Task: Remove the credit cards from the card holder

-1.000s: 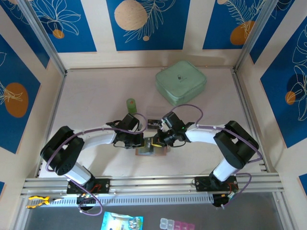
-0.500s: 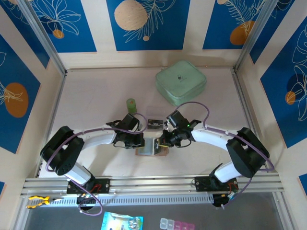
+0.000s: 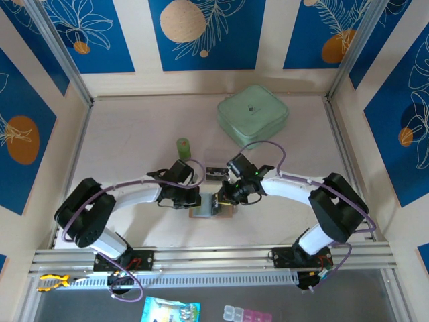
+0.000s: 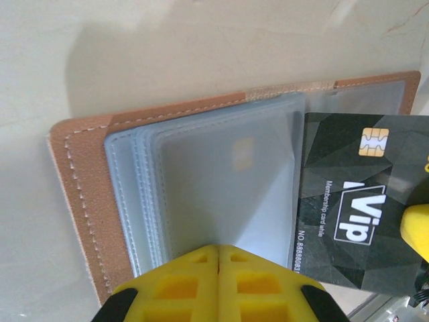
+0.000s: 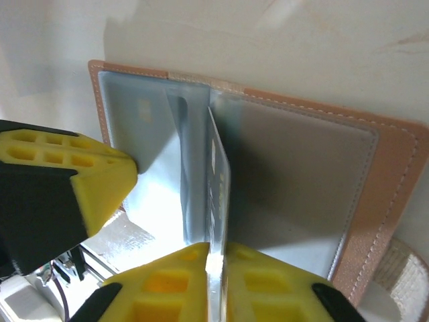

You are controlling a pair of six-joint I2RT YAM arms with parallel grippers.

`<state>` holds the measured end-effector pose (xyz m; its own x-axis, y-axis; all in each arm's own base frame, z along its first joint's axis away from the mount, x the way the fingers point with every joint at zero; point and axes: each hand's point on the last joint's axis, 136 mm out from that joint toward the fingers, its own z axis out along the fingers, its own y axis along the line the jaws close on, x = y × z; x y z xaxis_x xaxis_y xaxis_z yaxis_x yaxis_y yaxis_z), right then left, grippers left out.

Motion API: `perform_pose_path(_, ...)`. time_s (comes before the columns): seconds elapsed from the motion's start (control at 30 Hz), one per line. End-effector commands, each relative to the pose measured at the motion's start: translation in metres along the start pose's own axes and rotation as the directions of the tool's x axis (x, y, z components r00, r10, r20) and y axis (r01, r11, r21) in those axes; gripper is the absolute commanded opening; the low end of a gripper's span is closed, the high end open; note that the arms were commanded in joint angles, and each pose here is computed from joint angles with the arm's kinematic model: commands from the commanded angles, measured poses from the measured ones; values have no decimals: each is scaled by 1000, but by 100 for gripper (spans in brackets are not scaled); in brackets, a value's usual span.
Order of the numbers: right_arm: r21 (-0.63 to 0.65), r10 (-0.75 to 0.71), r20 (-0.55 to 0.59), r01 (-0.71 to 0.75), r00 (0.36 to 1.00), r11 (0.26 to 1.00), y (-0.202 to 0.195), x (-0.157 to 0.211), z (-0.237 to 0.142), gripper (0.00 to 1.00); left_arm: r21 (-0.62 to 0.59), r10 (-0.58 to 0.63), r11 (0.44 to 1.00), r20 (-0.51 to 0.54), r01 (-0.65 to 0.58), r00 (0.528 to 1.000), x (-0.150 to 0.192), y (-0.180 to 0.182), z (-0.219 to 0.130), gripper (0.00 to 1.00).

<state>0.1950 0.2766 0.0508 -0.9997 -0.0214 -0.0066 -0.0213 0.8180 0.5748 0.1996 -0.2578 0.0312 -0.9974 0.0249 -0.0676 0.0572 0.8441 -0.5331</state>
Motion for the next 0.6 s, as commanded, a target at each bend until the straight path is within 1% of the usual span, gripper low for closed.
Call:
perform_pose_path(0.0,-9,-3,2,3,1000,1000,11,-1,-3,17,-27,12,1000,-6,-12,1000,8,6,-5,4)
perform_pose_path(0.27,-40,27,16,-26,1000,999,13,3,-8,17,-26,28,999,42,-27,999,2,1,-18,6)
perform_pose_path(0.57,-30,28,20,-27,999,999,11,2,-7,10,-32,38,999,66,-36,997,-1,0,-25,6)
